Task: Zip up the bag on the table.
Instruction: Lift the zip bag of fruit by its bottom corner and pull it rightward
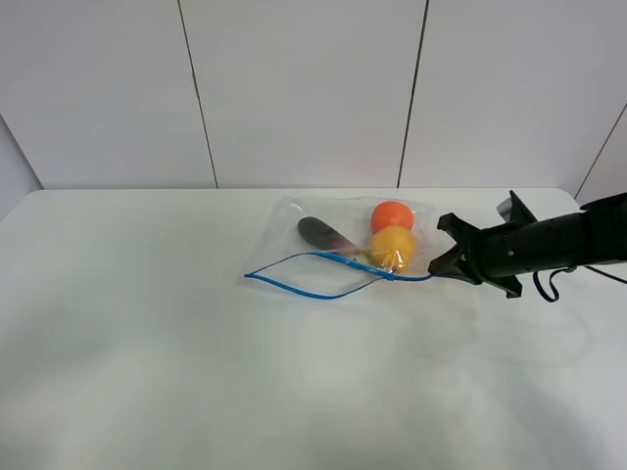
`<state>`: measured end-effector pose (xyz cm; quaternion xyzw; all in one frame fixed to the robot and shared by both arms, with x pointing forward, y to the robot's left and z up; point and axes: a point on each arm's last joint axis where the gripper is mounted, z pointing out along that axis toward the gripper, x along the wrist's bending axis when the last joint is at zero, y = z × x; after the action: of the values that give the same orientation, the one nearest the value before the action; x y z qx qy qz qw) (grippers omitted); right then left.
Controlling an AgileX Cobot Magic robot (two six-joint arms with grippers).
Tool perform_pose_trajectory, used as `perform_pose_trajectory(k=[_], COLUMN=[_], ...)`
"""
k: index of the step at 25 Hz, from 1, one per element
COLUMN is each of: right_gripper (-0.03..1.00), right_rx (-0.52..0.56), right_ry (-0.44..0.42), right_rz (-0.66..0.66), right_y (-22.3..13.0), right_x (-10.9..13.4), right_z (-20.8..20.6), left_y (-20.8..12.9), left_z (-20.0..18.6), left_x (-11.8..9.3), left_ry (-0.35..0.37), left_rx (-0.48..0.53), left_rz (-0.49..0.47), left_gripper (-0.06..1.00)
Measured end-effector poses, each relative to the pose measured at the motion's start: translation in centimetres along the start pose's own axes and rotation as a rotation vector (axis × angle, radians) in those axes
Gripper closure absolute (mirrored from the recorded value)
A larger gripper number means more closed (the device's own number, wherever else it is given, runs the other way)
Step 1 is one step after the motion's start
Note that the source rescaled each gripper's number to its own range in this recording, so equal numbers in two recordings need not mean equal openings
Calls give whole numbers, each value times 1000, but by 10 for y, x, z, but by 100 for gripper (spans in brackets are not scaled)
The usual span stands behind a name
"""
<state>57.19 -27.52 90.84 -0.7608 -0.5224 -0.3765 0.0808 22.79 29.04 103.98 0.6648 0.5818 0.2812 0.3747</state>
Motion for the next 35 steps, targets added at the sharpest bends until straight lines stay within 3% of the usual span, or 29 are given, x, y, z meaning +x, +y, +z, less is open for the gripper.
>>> perform_pose_trajectory(k=[18, 35], right_gripper=[97, 97], right_rx=[-55, -68], right_ry=[102, 178], right_rz=[-97, -95], right_y=[4, 5], right_x=[29, 36], right_z=[-27, -29], left_y=[0, 0], left_z=[0, 0], left_x=[0, 0], left_ry=[0, 0], left_rx=[0, 0], left_rz=[0, 0], left_gripper=[-6, -6])
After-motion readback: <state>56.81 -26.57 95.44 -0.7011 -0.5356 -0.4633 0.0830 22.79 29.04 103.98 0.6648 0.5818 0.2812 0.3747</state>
